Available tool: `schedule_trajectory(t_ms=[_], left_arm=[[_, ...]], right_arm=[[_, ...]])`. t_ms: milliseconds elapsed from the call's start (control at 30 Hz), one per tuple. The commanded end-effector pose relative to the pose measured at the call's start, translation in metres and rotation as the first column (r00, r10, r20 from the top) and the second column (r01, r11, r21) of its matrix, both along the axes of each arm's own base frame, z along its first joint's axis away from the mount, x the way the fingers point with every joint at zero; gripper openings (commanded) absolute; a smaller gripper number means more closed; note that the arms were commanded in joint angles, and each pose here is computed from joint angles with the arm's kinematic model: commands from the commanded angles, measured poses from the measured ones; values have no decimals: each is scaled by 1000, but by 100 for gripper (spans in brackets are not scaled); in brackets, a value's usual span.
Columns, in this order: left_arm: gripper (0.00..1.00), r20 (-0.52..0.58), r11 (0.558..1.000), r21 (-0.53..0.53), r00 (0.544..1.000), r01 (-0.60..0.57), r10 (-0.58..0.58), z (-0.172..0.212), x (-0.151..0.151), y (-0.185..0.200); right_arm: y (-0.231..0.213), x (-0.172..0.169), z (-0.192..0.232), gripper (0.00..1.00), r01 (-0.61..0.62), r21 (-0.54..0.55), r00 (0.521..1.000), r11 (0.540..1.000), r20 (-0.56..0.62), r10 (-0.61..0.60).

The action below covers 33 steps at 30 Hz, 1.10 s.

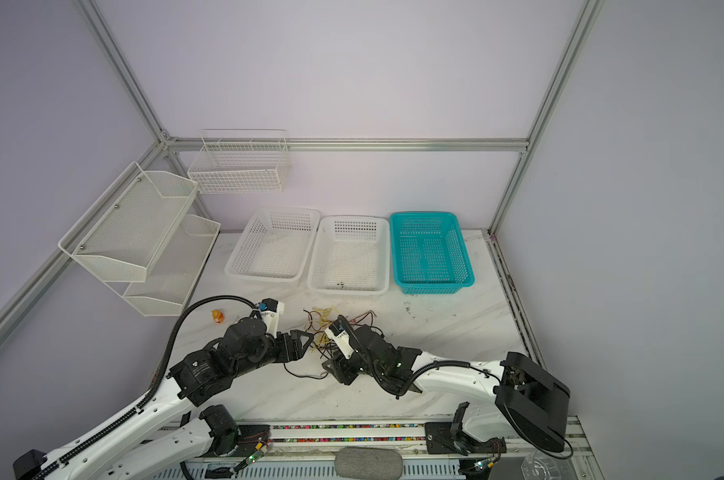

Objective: Untangle the cables
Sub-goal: 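Lift a black wire with the right gripper up toward the white basket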

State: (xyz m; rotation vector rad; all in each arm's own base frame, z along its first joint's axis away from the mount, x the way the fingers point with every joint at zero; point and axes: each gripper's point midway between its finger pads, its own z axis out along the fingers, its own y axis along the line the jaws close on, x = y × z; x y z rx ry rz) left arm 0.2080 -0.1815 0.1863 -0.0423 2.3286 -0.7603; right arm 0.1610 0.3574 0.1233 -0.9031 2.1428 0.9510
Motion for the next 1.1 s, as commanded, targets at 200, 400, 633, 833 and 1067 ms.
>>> schedule_trajectory(t_ms=[200, 400, 633, 833, 1067], left_arm=[[78, 8, 999, 26, 1000, -23, 23, -15, -1, 9], [77, -6, 999, -34, 1000, -7, 6, -19, -1, -2], [77, -28, 994, -106, 999, 35, -38, -24, 0, -20], [77, -41, 988, -148, 997, 51, -58, -32, 2, -30], [77, -65, 984, -164, 994, 74, -85, -45, 5, -42]], right_arm=[[10, 11, 64, 0, 21, 122, 993, 992, 112, -35], [12, 11, 154, 0, -13, 238, 977, 971, 210, -38], [22, 19, 216, 0, -31, 282, 957, 959, 284, -53], [20, 29, 272, 0, -7, 334, 929, 942, 351, -118], [8, 31, 341, 0, 0, 414, 891, 910, 413, -188]])
